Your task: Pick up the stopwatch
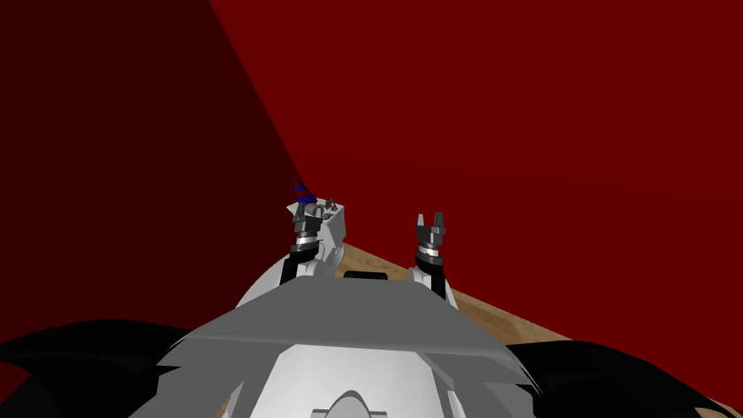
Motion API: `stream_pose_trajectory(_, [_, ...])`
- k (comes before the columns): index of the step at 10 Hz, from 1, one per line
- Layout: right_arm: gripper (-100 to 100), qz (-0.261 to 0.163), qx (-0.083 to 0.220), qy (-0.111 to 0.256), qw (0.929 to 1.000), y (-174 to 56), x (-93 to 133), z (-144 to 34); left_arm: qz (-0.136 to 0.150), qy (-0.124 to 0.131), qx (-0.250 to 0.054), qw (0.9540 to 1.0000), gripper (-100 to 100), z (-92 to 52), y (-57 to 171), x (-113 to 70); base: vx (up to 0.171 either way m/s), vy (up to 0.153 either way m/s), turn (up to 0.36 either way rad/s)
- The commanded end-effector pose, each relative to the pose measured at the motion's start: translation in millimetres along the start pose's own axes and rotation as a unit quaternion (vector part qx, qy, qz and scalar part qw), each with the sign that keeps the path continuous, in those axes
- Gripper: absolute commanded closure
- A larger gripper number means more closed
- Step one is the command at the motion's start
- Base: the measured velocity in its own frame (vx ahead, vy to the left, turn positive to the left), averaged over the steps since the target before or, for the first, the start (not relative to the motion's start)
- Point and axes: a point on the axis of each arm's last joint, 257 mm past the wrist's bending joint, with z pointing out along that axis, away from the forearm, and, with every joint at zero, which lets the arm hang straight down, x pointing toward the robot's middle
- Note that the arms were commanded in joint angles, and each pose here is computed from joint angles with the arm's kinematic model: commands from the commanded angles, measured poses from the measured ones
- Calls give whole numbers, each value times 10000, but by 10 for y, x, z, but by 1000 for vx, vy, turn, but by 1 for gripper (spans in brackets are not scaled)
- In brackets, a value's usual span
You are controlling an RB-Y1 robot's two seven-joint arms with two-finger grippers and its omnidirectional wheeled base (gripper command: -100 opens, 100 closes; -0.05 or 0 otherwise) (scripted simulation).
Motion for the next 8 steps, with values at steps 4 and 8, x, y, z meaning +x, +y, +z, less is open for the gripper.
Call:
stream_pose_trajectory(4, [0,0,0,0,10000,0,0,0,350,508,-360,9974,-100,11,309,38,-29,-31,22])
stream_pose_trajectory(8, [0,1,-1,0,10000,0,0,0,671,717,-752,9923,-100,69,728,-74,-64,-59,45])
